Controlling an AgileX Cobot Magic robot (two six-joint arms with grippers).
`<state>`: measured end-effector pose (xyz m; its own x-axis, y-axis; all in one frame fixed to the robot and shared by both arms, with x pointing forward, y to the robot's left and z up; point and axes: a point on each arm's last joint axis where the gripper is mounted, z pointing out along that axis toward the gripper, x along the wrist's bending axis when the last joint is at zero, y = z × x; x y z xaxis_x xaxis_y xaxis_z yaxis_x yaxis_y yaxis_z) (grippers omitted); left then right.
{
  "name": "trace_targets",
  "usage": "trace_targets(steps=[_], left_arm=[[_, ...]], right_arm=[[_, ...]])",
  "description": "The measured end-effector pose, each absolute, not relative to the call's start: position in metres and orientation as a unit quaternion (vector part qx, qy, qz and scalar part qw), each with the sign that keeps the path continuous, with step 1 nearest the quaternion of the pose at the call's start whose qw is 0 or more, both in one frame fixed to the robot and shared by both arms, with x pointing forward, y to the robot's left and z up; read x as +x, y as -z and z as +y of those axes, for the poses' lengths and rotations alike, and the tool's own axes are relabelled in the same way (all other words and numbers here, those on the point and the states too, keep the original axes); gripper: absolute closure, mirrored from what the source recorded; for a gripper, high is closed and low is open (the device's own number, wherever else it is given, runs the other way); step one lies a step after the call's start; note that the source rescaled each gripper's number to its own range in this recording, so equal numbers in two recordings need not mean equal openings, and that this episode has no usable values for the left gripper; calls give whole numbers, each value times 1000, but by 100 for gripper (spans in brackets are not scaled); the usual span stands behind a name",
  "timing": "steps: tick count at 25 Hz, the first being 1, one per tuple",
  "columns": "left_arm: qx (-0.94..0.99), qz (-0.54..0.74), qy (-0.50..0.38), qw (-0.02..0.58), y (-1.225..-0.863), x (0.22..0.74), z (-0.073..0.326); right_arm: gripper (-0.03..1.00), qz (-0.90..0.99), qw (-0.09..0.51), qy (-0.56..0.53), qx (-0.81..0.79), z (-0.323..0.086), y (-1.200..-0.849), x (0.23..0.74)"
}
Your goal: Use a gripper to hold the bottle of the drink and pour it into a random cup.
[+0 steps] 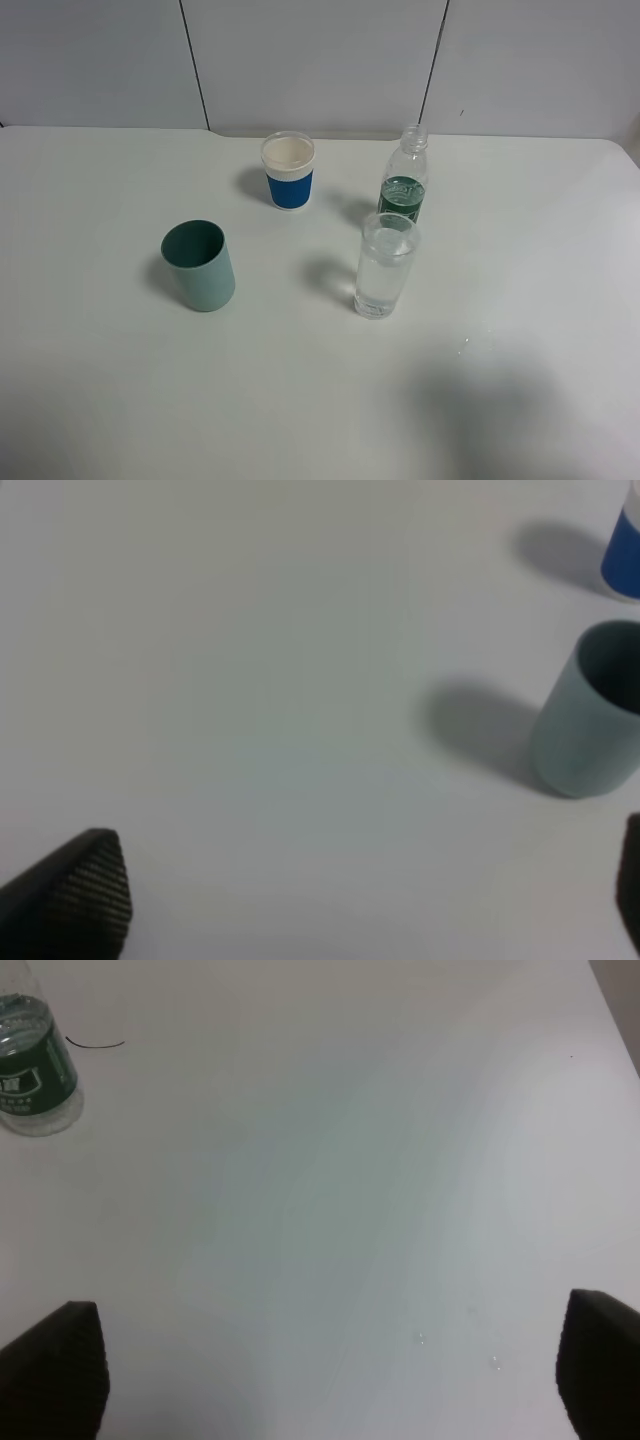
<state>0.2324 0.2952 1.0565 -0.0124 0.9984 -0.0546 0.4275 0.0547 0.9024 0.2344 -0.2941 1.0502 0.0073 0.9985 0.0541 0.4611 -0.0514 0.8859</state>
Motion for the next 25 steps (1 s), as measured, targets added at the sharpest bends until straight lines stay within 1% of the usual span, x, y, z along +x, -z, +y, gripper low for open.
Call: trace_targets(steps=[25], left_arm=[[583, 611, -364, 392, -1057, 232, 295]], right_arm=[[9, 580, 360, -374, 628, -294, -1050, 235]])
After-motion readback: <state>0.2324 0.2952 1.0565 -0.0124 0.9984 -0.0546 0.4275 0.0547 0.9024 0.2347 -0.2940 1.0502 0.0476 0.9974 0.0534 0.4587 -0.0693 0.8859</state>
